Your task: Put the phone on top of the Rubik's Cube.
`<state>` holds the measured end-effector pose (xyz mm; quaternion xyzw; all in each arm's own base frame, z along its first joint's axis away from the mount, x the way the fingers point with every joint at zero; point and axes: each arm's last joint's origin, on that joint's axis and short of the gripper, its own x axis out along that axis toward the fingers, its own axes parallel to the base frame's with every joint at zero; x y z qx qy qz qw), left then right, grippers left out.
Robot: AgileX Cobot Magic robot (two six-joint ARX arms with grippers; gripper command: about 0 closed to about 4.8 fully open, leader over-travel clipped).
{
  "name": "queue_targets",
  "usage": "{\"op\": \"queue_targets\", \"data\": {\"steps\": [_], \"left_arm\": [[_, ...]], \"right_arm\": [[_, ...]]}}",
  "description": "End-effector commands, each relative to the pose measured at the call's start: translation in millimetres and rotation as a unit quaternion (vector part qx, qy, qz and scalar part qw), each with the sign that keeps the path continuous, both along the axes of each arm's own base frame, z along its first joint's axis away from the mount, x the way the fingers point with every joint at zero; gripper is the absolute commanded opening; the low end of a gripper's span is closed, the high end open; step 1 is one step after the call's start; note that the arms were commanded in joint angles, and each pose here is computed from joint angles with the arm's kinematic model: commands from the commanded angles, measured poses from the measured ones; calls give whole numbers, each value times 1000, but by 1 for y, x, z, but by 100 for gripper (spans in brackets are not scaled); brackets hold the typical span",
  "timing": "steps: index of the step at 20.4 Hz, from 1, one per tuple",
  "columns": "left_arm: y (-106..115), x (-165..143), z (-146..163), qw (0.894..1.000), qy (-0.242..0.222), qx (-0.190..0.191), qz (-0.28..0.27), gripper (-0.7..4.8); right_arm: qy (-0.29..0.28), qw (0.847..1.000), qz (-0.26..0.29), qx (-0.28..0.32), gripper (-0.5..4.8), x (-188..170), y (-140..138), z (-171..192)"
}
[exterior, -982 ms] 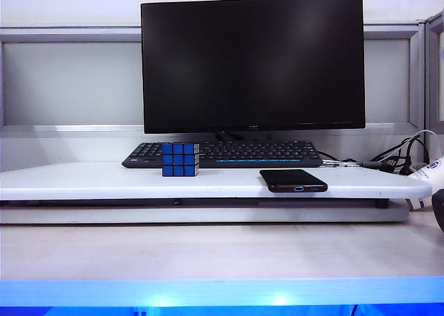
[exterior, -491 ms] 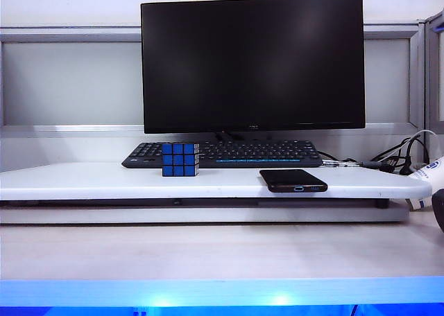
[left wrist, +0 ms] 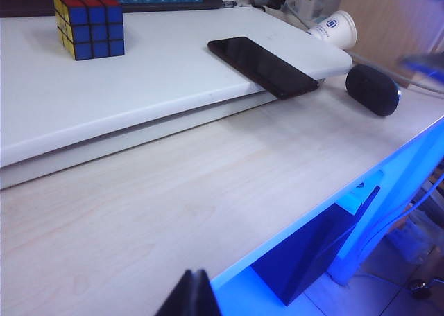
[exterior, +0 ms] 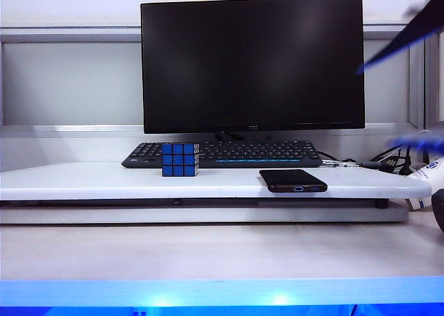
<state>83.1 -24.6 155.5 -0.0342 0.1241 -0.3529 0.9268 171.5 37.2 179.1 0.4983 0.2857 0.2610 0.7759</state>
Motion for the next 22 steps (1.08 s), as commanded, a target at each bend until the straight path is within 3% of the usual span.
{"op": "queue_targets", "data": {"steps": [1,7,19,22], "left_arm": [[0,-1,-3,1000,15,-2,-6,-5],[0,-1,-3,1000,15,-2,-8,-5],[0,-1,-3,1000,15,-2,-8,-6],[0,-1,-3,1000,15,-2,-8,-5]], "right_arm": [[0,1000,8,0,433,20,5,-6],[54,998,12,-5,432,55,11,-27],[80,997,13,-10,415,89,18,-47],[80,996,27,-11,359,97,27,-48]]}}
